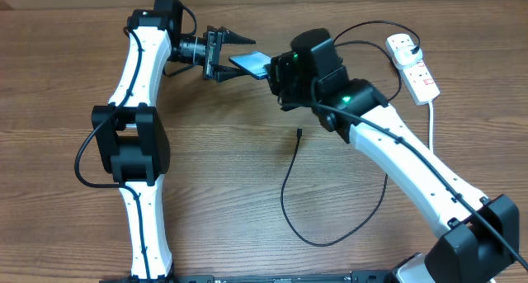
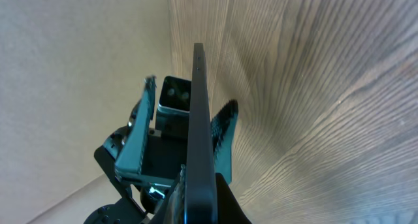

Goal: Plug charger to phone and switch on socket
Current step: 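Reposition the phone between both grippers, bottom end toward the right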

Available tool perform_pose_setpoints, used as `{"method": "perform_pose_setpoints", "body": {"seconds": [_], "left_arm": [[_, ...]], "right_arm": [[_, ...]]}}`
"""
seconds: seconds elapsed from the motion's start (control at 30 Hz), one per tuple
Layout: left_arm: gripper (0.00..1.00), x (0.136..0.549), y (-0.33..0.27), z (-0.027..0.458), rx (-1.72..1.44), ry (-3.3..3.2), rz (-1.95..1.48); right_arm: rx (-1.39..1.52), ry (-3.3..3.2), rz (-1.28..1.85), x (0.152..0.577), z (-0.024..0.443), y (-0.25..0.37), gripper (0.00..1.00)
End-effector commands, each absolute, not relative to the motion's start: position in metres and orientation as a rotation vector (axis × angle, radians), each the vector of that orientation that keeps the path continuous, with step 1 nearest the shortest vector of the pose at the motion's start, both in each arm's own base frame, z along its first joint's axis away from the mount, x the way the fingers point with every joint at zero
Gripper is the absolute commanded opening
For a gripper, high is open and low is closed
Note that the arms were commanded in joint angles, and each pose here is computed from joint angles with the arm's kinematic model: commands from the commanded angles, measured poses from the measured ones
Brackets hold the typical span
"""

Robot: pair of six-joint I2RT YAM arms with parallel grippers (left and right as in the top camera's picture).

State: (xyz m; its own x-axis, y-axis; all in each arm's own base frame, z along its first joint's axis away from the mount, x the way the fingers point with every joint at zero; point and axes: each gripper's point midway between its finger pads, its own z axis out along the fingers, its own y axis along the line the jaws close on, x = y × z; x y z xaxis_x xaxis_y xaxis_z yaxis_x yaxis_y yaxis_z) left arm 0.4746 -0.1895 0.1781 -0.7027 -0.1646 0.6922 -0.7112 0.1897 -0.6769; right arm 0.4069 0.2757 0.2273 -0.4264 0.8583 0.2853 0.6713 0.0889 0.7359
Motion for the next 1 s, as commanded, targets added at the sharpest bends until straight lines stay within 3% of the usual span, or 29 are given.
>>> {"method": "perform_pose_setpoints", "body": {"seconds": [0.0,0.3,0.97], "left_arm": [[0.61,0.472,-0.194,0.201,0.828,-1.973,1.543],[0.56,0.472,-0.195,0.202,0.831,-1.964,1.540],[0.55,0.461,-0.216,0.219,0.739,-1.863,1.585]], "right_arm": [[1.568,1.970,1.294,0.408,0.264,0.274,0.04],[1.580,1.841,1.179,0.418,0.262,0.258,0.04],[1.575,1.879,1.204,0.415,0.259,0.265,0.04]]}}
